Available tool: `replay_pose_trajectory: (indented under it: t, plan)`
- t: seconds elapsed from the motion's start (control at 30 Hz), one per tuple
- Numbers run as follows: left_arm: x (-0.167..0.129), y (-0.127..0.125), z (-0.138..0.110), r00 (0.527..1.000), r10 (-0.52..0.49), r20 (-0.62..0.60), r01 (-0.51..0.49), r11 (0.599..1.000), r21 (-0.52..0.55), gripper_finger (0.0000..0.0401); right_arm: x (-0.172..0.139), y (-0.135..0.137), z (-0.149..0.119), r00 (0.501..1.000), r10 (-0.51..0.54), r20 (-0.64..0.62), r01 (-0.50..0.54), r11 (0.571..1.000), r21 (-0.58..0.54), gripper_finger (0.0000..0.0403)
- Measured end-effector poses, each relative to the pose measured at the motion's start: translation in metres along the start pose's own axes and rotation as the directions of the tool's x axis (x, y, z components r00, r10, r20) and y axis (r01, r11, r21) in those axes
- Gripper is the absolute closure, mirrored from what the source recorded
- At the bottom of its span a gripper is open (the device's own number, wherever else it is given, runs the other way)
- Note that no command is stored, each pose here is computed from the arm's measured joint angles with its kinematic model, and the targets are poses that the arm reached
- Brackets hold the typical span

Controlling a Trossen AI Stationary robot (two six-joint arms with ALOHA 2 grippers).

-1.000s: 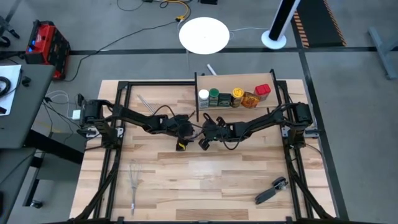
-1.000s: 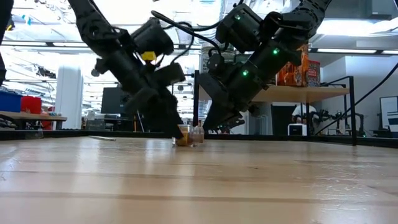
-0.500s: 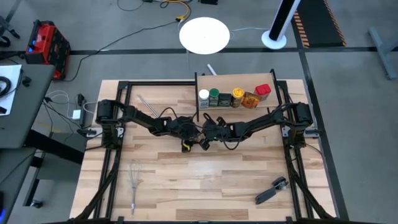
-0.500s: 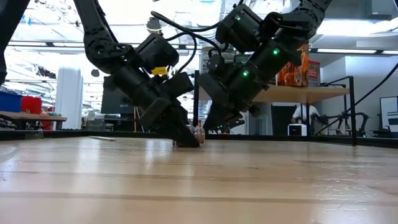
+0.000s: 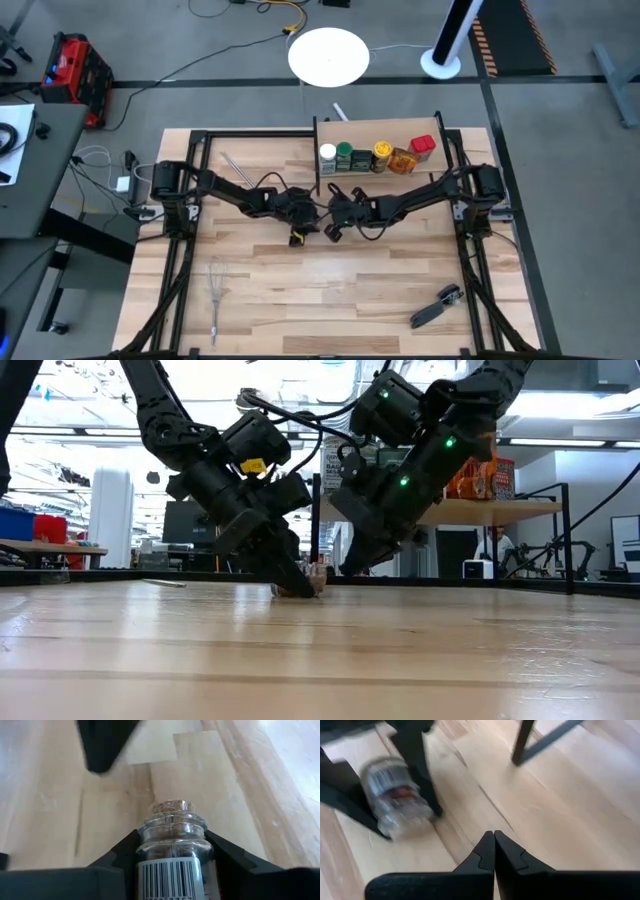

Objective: Shelf spices
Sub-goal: Put the transparent seasoning bottle on the shelf

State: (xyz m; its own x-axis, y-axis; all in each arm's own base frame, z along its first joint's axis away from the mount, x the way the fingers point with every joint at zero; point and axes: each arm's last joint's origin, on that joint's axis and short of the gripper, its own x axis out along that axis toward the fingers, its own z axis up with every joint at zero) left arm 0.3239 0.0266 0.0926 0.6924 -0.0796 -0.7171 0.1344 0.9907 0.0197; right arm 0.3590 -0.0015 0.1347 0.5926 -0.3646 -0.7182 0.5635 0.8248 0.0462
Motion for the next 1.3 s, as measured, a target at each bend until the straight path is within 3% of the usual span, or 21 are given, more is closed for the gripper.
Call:
replay_pose_trajectory:
  t: [0.27, 0.37, 0.6, 0.73, 0.8, 0.93, 1.03, 1.13, 1.3]
  plan:
    - [-0.025, -0.014, 0.016, 1.0, -0.002, 0.021, -0.001, 0.995, 0.104, 0.0244, -0.052, -0.002, 0.014, 1.0, 0.017, -0.013, -0.018, 0.995, -0.094, 0.04]
    - [-0.039, -0.021, 0.03, 0.996, 0.048, 0.081, -0.06, 0.986, 0.152, 0.0244, -0.08, 0.0, 0.021, 0.998, 0.055, 0.028, -0.05, 0.983, -0.175, 0.04]
    - [-0.077, -0.036, 0.059, 0.957, 0.149, 0.25, -0.217, 0.937, 0.272, 0.0244, -0.126, 0.012, 0.029, 0.974, 0.183, 0.135, -0.109, 0.897, -0.427, 0.0398]
    - [-0.099, -0.044, 0.075, 0.905, 0.19, 0.38, -0.326, 0.884, 0.334, 0.0244, -0.138, 0.022, 0.03, 0.948, 0.254, 0.192, -0.104, 0.817, -0.567, 0.0397]
    - [-0.109, -0.049, 0.081, 0.872, 0.23, 0.432, -0.4, 0.843, 0.36, 0.0244, -0.141, 0.027, 0.032, 0.932, 0.277, 0.234, -0.091, 0.802, -0.59, 0.0397]
    - [-0.121, -0.058, 0.086, 0.785, 0.432, 0.444, -0.603, 0.696, 0.389, 0.0244, -0.143, 0.026, 0.04, 0.918, 0.225, 0.327, -0.031, 0.862, -0.506, 0.0397]
    - [-0.125, -0.065, 0.089, 0.712, 0.538, 0.451, -0.701, 0.586, 0.407, 0.0244, -0.143, 0.024, 0.048, 0.895, 0.229, 0.383, -0.052, 0.906, -0.419, 0.0394]
    - [-0.126, -0.072, 0.089, 0.705, 0.543, 0.457, -0.71, 0.548, 0.443, 0.0244, -0.141, 0.026, 0.051, 0.881, 0.265, 0.391, -0.084, 0.902, -0.423, 0.0373]
    - [-0.129, -0.082, 0.091, 0.671, 0.576, 0.466, -0.741, 0.505, 0.443, 0.0244, -0.14, 0.025, 0.052, 0.878, 0.277, 0.392, -0.095, 0.901, -0.423, 0.0298]
